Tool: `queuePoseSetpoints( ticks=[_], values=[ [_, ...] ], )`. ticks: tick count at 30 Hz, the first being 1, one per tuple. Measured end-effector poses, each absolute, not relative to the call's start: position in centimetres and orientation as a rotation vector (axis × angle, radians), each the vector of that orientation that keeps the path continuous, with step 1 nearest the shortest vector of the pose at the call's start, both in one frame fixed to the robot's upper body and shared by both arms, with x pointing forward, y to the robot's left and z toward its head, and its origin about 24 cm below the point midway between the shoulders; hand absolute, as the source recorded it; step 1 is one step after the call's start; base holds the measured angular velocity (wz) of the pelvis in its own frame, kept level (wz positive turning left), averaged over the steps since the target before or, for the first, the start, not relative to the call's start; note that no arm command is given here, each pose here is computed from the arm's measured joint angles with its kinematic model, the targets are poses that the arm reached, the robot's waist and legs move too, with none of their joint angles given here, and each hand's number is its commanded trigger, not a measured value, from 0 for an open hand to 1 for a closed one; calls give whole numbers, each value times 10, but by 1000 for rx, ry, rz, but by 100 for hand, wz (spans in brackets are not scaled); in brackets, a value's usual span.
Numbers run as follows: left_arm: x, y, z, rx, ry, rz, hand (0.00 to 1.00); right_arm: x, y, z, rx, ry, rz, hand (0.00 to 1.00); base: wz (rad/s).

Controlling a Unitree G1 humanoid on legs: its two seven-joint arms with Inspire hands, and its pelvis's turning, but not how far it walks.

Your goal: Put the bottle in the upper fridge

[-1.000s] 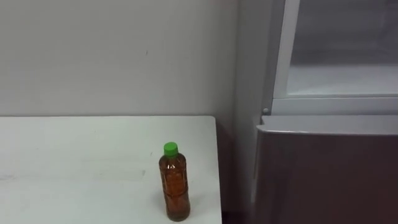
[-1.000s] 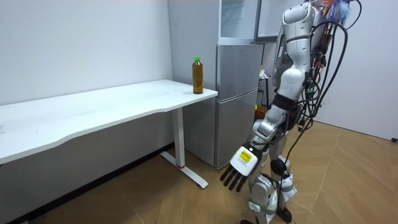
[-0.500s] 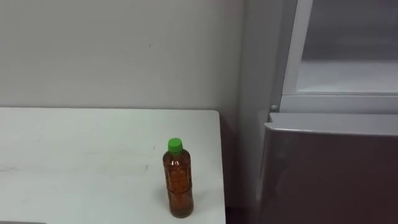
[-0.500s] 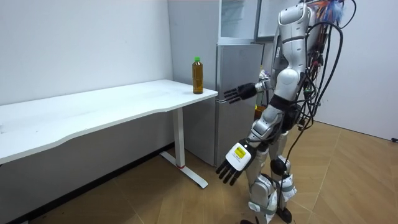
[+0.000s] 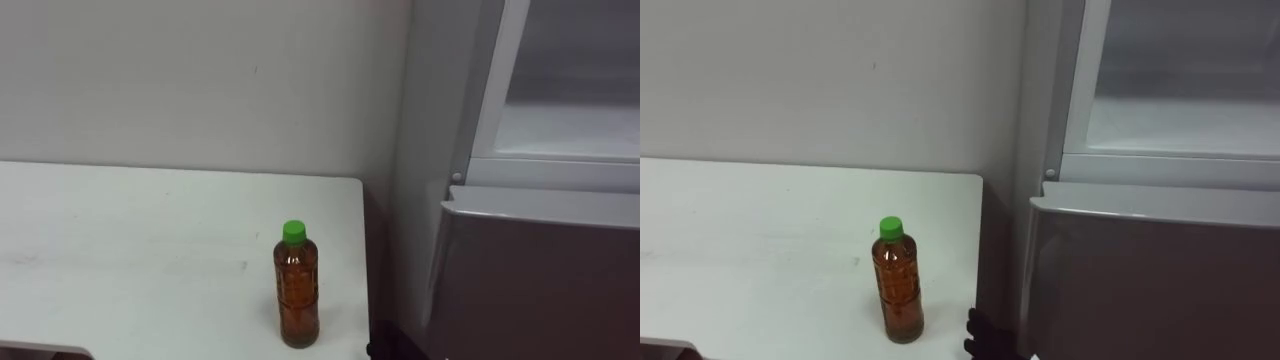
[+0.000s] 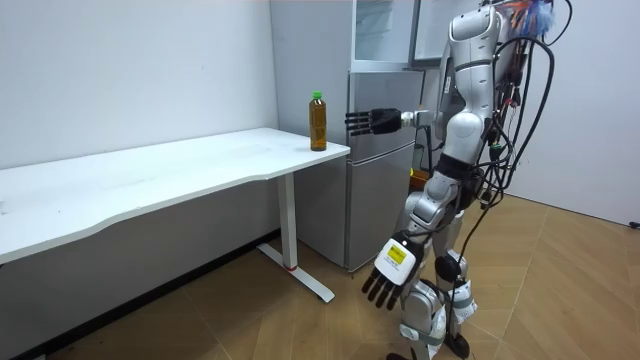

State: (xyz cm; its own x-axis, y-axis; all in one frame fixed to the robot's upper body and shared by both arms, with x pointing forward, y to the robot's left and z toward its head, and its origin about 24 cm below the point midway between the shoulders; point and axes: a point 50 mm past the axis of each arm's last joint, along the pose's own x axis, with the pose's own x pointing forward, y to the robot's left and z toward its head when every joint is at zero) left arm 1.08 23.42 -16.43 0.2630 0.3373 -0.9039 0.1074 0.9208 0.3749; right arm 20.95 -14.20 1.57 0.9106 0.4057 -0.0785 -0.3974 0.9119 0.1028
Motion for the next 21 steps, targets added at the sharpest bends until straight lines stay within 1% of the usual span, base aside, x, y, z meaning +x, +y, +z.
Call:
queuePoseSetpoints(
  ticks=[7,10,17,21],
  values=[
    [10,234,-165,422,1323,112,0,224,-135,53,68,-58,443,0,-1],
    [8,234,-165,443,1335,97,0,227,-134,62,64,-99,439,0,0],
    [10,235,-165,469,1333,81,0,235,-136,71,64,-133,381,0,2],
    [11,235,-164,480,1324,71,0,236,-136,84,60,-192,357,0,3]
  ],
)
